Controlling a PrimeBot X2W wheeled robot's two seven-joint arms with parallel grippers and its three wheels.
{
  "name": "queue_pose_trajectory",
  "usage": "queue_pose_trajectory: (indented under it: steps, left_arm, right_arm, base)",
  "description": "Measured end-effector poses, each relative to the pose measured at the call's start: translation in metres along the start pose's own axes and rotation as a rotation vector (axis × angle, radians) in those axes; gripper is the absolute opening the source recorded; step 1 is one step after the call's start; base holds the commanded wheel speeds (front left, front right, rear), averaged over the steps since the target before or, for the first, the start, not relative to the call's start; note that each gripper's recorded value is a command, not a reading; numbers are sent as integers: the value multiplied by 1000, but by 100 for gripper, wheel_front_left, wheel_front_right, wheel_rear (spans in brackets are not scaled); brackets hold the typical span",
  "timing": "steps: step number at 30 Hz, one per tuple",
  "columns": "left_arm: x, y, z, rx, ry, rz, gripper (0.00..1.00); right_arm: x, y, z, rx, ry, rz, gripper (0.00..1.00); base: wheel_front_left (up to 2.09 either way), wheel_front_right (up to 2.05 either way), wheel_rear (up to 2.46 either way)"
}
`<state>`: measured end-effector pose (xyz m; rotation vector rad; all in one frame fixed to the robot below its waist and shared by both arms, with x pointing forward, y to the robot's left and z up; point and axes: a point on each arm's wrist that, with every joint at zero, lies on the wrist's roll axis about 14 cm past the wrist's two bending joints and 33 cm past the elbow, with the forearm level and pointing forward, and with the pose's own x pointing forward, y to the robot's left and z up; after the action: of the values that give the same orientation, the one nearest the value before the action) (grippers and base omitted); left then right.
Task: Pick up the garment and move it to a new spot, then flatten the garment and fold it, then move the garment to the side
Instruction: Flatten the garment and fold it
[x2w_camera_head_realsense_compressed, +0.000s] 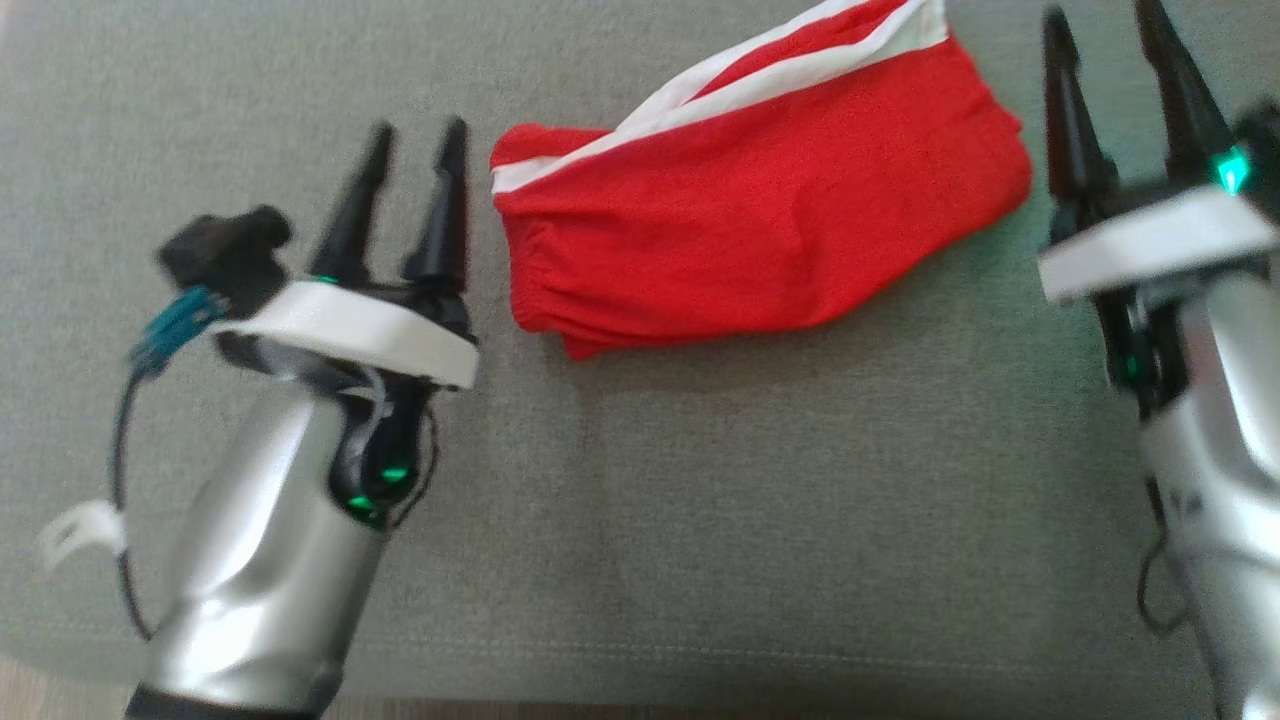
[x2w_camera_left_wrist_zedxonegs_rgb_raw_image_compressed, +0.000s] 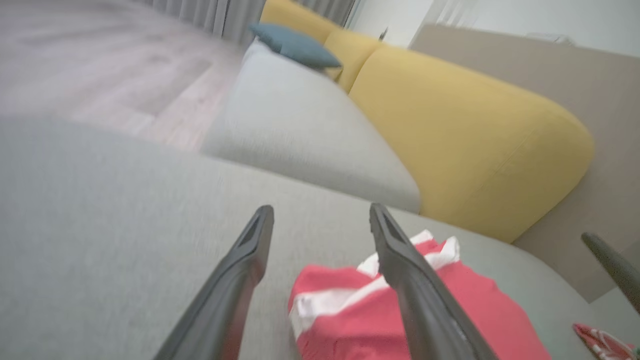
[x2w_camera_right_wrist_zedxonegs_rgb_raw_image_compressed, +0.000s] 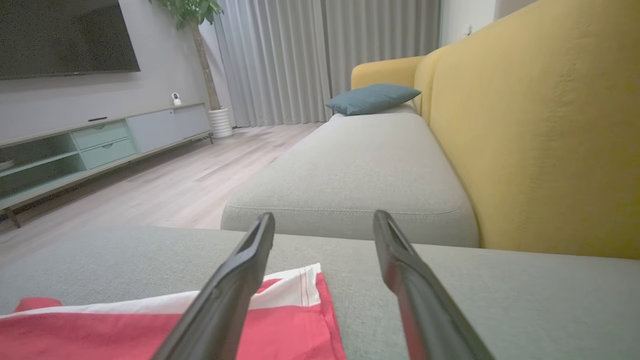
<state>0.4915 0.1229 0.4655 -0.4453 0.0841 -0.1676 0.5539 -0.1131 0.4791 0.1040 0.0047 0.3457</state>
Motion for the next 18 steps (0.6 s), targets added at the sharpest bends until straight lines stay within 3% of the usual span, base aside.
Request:
queue_pose_trajectory:
  steps: [4, 9, 18]
  left_arm:
    - [-13, -11, 46, 130, -155, -15, 100]
    - [-40, -11, 45, 294, -163, 1, 100]
    - [-67, -6, 26, 388, -111, 25, 100]
  right_arm:
    - [-37, -4, 8, -25, -16, -45, 100]
    - [-83, -1, 12, -31, 11, -104, 100]
    - [-139, 1, 19, -31, 52, -190, 100]
  base:
    - [0, 0, 0]
    - [0, 0, 0]
    - [0, 0, 0]
